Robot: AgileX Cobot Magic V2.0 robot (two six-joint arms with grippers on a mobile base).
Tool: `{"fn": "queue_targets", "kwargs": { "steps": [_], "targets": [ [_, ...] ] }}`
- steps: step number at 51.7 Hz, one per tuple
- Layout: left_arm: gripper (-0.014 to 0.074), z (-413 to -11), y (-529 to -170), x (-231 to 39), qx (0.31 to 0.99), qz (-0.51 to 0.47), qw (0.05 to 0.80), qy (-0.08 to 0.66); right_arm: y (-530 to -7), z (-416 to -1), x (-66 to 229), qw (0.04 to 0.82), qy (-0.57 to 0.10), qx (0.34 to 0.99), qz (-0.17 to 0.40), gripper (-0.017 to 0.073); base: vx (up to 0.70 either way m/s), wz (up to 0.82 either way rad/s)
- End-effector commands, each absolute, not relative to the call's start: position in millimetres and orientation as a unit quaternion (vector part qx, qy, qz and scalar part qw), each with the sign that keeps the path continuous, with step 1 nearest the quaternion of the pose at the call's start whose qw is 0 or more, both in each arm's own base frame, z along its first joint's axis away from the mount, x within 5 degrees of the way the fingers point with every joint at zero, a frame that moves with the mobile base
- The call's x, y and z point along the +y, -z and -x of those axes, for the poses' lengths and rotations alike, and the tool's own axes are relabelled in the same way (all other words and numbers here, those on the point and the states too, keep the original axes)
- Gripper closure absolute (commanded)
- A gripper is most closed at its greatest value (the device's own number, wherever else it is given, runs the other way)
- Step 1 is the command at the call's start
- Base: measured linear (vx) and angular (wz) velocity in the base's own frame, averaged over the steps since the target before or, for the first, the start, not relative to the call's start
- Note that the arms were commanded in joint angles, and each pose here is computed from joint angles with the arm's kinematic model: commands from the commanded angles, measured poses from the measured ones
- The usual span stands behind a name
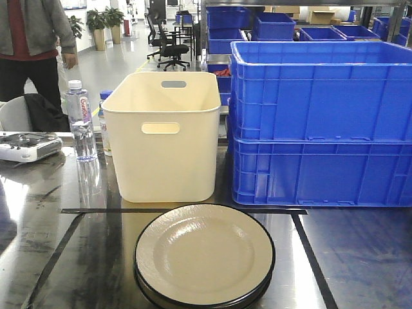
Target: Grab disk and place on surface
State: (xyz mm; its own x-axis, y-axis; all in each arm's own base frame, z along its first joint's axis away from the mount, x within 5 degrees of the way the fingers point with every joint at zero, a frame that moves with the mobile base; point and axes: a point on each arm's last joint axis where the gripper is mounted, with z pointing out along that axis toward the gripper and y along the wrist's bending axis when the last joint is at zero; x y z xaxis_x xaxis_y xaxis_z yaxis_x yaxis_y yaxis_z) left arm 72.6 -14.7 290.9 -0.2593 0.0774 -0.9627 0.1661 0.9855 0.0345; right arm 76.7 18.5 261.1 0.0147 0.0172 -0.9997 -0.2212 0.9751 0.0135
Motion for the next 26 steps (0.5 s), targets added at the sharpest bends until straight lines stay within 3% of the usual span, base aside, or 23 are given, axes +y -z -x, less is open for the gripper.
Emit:
{"fn": "queue_targets", "kwargs": {
  "steps": [1, 26],
  "targets": [
    [0.0596, -70.4, -307.7, -12.6, 0.757, -0.056, 0.651, 0.034, -270.1, -77.0, 18.9, 0.715, -0.090, 0.690, 0.071, 0.0568, 0.00, 0.00],
    [0.0596, -70.1, -307.4, -12.8, 0.757, -0.057, 0.650, 0.034, -270.1, -77.0, 18.7, 0.715, -0.089, 0.690, 0.070, 0.0568, 0.00, 0.00]
  ]
}}
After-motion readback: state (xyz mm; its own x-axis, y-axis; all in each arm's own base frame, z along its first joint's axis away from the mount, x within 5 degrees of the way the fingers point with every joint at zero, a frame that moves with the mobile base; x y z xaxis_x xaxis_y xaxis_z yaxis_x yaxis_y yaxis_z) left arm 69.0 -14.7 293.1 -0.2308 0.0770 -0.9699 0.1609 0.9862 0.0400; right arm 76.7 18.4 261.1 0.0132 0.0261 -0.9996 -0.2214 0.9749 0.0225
